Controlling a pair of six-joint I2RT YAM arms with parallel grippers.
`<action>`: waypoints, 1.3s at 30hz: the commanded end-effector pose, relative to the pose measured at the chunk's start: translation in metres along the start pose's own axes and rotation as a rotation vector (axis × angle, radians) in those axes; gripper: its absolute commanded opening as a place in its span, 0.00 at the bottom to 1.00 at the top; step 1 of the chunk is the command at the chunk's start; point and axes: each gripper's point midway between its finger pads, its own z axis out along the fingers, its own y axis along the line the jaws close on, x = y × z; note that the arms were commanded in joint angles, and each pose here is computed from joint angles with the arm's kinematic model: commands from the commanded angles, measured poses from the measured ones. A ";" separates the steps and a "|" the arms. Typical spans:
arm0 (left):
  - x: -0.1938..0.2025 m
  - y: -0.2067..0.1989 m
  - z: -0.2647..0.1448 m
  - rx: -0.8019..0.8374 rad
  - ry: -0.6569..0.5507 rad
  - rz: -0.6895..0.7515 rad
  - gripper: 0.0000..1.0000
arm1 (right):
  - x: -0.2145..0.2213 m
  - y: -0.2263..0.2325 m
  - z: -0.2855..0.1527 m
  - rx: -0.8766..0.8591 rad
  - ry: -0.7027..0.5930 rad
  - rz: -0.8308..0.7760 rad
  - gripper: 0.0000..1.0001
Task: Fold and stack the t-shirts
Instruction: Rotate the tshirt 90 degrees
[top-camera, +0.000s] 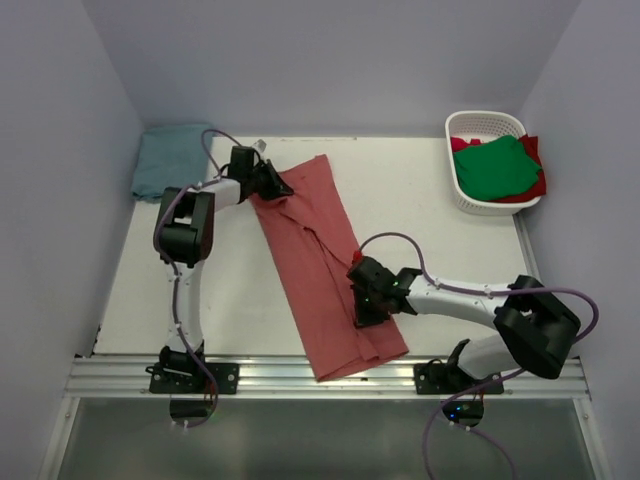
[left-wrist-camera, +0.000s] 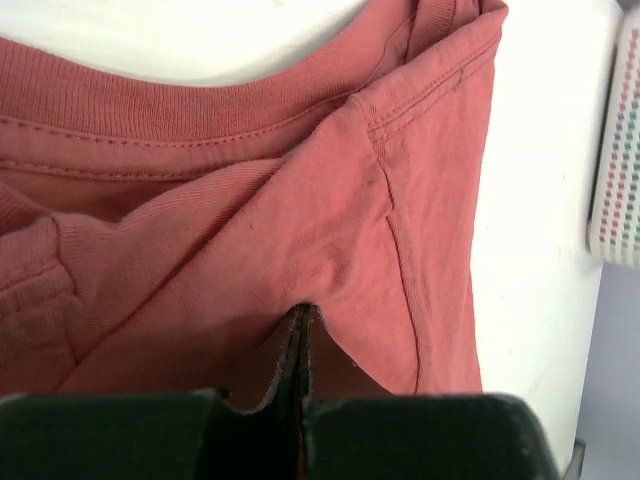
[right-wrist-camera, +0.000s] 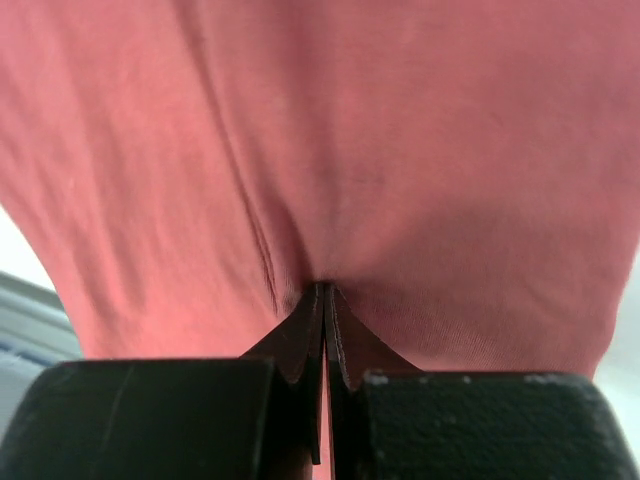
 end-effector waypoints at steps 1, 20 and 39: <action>0.057 0.005 0.029 0.004 0.208 0.088 0.00 | 0.051 0.010 0.012 -0.001 0.141 0.050 0.00; 0.079 -0.020 0.038 0.032 0.234 0.189 0.00 | 0.119 0.065 0.014 0.105 0.167 -0.206 0.00; 0.033 -0.003 0.079 0.017 0.182 0.099 0.00 | 0.074 0.044 -0.027 0.270 -0.023 -0.231 0.00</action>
